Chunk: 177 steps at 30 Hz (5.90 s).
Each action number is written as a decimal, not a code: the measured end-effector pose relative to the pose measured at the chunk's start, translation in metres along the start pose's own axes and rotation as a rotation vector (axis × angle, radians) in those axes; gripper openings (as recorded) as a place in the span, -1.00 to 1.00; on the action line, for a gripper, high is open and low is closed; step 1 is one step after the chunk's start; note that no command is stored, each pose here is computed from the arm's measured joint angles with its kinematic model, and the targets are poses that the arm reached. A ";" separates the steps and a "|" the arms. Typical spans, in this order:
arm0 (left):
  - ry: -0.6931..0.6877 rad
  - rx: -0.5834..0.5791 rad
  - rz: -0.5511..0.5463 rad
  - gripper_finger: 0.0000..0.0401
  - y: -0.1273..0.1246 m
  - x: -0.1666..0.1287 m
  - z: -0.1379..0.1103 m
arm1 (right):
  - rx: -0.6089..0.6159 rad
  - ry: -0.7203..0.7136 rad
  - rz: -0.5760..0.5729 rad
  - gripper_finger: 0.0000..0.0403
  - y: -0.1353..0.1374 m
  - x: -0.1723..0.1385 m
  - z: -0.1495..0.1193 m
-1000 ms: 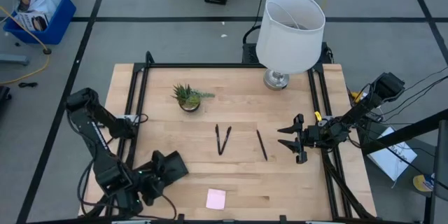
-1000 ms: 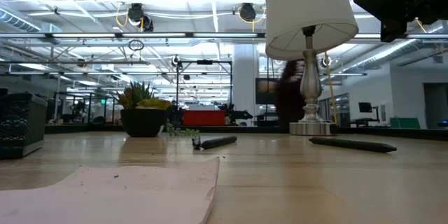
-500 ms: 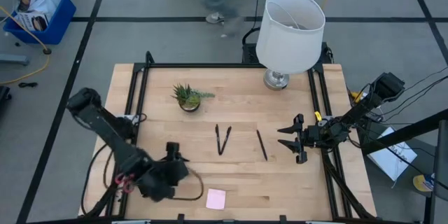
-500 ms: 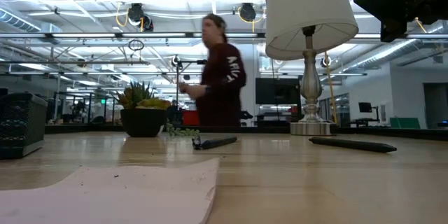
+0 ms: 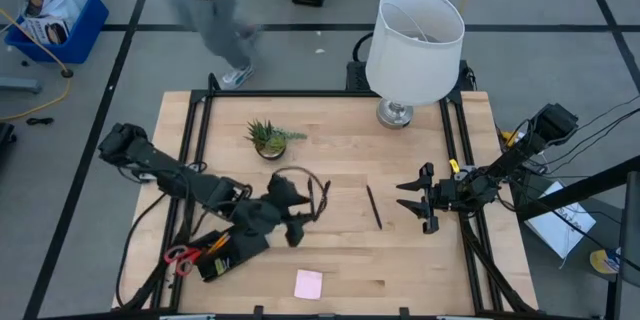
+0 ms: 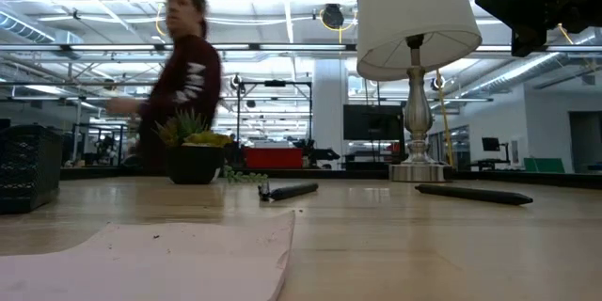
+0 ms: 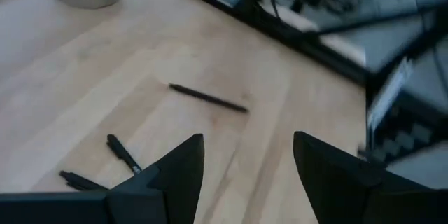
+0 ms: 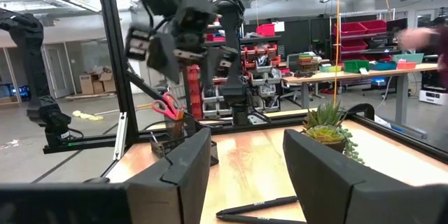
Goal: Pick and place office supplies into organizer
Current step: Put the left pen into the top left section of the desk organizer
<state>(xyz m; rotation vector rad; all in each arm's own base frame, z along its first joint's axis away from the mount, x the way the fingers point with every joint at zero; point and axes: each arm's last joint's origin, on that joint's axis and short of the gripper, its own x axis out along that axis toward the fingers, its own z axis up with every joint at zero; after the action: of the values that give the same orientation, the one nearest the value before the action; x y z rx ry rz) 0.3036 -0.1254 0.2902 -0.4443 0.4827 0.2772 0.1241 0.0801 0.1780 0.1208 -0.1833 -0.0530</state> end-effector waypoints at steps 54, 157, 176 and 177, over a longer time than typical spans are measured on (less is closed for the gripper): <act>0.511 -0.930 0.530 0.12 0.138 0.144 -0.034 | -0.027 0.028 0.002 -0.13 0.000 0.000 -0.003; 0.411 -0.637 0.681 -0.77 0.080 0.131 -0.005 | -0.029 0.030 0.001 -0.12 0.000 0.000 -0.004; 0.175 -0.218 0.453 -0.77 -0.020 0.007 -0.020 | -0.028 0.030 0.001 -0.12 0.000 0.000 -0.004; 0.161 -0.200 0.445 -0.77 -0.023 0.000 -0.022 | -0.029 0.030 0.001 -0.13 0.000 0.000 -0.004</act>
<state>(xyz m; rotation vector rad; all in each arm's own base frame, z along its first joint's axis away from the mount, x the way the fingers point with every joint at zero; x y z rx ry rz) 0.3035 -0.1561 0.2809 -0.5543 0.7149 0.7266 0.1247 0.0807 0.1744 0.0928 -0.1523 -0.0523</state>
